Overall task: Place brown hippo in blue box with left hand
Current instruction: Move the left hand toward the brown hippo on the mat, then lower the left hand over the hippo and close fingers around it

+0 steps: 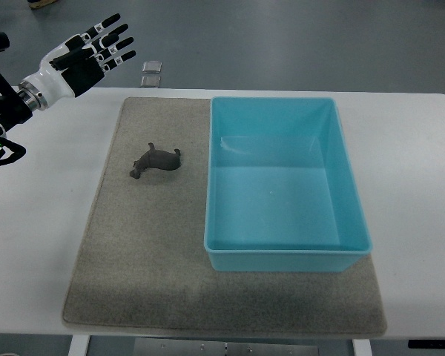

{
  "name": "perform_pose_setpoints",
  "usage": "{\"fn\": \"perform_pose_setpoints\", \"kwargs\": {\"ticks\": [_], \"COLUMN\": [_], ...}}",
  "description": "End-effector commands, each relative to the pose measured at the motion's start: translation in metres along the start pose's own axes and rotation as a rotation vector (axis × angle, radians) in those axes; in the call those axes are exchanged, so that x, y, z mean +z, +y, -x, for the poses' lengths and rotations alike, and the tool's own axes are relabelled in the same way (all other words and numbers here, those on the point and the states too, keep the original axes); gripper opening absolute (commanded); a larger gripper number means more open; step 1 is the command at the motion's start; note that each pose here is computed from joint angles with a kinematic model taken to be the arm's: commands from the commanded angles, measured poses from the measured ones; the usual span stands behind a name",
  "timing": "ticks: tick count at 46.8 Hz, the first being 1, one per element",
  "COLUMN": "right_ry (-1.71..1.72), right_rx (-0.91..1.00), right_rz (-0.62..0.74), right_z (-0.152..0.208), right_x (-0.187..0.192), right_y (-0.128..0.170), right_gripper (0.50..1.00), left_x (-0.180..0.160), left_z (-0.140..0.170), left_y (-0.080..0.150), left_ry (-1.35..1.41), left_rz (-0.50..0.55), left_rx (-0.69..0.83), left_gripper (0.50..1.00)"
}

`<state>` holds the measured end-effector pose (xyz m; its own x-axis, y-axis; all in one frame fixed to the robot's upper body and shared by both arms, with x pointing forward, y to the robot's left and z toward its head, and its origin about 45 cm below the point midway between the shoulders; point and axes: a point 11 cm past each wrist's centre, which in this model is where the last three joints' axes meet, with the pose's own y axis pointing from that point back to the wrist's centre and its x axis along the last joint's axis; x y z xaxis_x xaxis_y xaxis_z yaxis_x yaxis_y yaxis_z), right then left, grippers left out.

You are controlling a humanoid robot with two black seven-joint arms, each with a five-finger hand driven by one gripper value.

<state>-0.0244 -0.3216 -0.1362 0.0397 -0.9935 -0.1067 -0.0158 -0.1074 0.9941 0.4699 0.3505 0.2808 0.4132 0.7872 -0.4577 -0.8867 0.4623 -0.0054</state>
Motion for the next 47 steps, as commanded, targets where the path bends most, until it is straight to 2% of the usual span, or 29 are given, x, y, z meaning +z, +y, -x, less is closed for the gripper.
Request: {"fn": "perform_pose_setpoints", "kwargs": {"ticks": [1,23,29,37,47], "right_ry": [0.0,0.0,0.0,0.0,0.0], "right_rx": [-0.001,-0.001,0.001,0.001,-0.001], "right_rz": [0.0,0.0,0.0,0.0,0.0], "right_z": [0.0,0.0,0.0,0.0,0.0], "right_x": [0.0,0.0,0.0,0.0,0.0], "right_y": [0.0,0.0,0.0,0.0,0.0], "right_gripper": [0.936,0.936,0.936,0.936,0.936], "left_x": [0.004,0.019,0.011,-0.001,-0.024], "left_z": [-0.002,0.009,0.015,0.028,0.028], "left_y": [0.004,0.036,0.047,0.057,0.065], "left_ry": [-0.033,-0.574,-0.733,-0.926,-1.101], "left_rz": [-0.012,-0.271,-0.333,-0.339,-0.381], "left_rx": [0.002,-0.085,-0.123,-0.155,-0.138], "left_gripper": [0.999,0.999,0.999,0.999,0.999]}}
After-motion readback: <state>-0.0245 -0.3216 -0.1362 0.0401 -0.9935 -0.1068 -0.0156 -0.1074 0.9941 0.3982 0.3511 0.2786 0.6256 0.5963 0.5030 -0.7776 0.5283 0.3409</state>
